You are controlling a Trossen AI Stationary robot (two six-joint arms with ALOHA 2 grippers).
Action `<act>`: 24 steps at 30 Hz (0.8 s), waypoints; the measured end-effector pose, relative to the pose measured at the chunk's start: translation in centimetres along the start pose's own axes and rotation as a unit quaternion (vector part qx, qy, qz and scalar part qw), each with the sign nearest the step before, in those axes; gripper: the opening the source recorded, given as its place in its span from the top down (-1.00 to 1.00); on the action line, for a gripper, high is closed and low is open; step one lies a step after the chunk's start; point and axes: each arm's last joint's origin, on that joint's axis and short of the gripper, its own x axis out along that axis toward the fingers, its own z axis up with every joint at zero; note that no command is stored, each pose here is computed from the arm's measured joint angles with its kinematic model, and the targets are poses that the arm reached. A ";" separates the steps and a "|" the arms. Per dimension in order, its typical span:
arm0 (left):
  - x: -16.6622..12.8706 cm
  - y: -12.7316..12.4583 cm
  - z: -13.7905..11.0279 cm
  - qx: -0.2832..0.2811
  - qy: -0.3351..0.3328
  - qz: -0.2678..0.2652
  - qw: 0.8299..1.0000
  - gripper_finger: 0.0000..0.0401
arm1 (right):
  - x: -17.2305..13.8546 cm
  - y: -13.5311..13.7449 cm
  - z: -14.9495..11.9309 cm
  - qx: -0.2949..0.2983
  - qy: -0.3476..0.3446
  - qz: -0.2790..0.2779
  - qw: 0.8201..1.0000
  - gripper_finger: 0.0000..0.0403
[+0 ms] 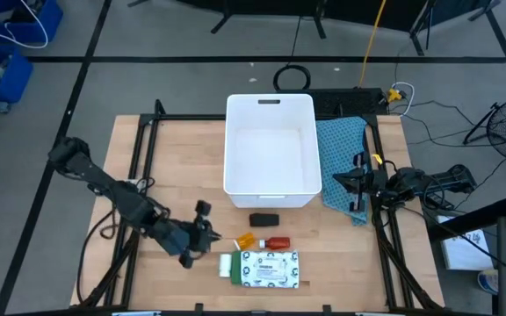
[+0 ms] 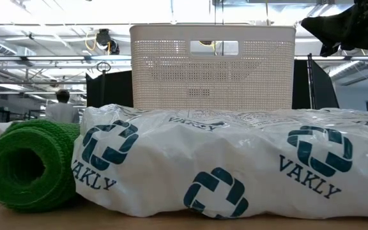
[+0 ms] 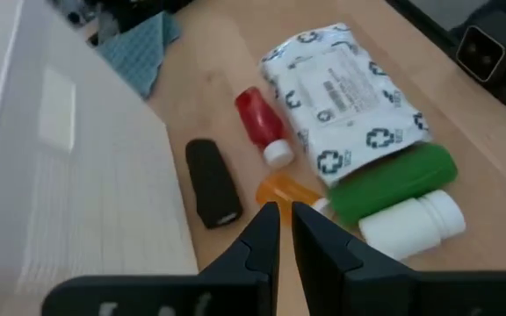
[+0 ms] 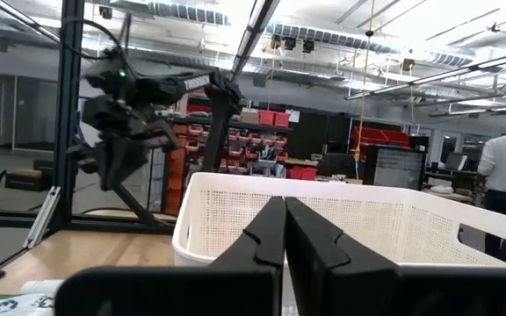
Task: Pick & place medical supplies in basket/bin
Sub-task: Put the white medicine bottle into the white bin
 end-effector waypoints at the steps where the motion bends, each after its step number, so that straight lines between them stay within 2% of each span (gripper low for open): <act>1: 0.4 -0.2 0.4 0.012 0.001 0.000 1.000 0.81 | 0.0 0.0 0.0 0.001 0.000 0.000 1.000 1.00; 5: 2.3 -1.0 1.5 0.052 0.023 -0.004 0.998 0.81 | 0.0 0.0 0.0 0.016 0.000 0.000 1.000 1.00; 8: 3.7 -1.7 2.1 0.097 0.039 -0.032 0.994 0.81 | 0.0 0.0 -0.1 0.029 0.003 0.000 1.000 1.00; 13: 5.8 -3.0 2.0 0.214 0.102 -0.067 0.969 0.81 | 0.0 0.0 0.0 0.050 0.002 0.000 0.999 1.00; 17: 6.8 -4.1 2.3 0.253 0.123 -0.082 0.956 0.80 | 0.0 0.1 -0.3 0.071 0.018 0.002 0.997 1.00; 20: 7.3 -4.9 2.7 0.275 0.132 -0.092 0.948 0.70 | 0.0 0.1 -0.4 0.067 0.020 0.002 0.998 1.00; 24: 7.8 -5.2 3.3 0.266 0.136 -0.102 0.949 0.37 | 0.0 0.1 -0.4 0.054 0.020 0.003 0.998 1.00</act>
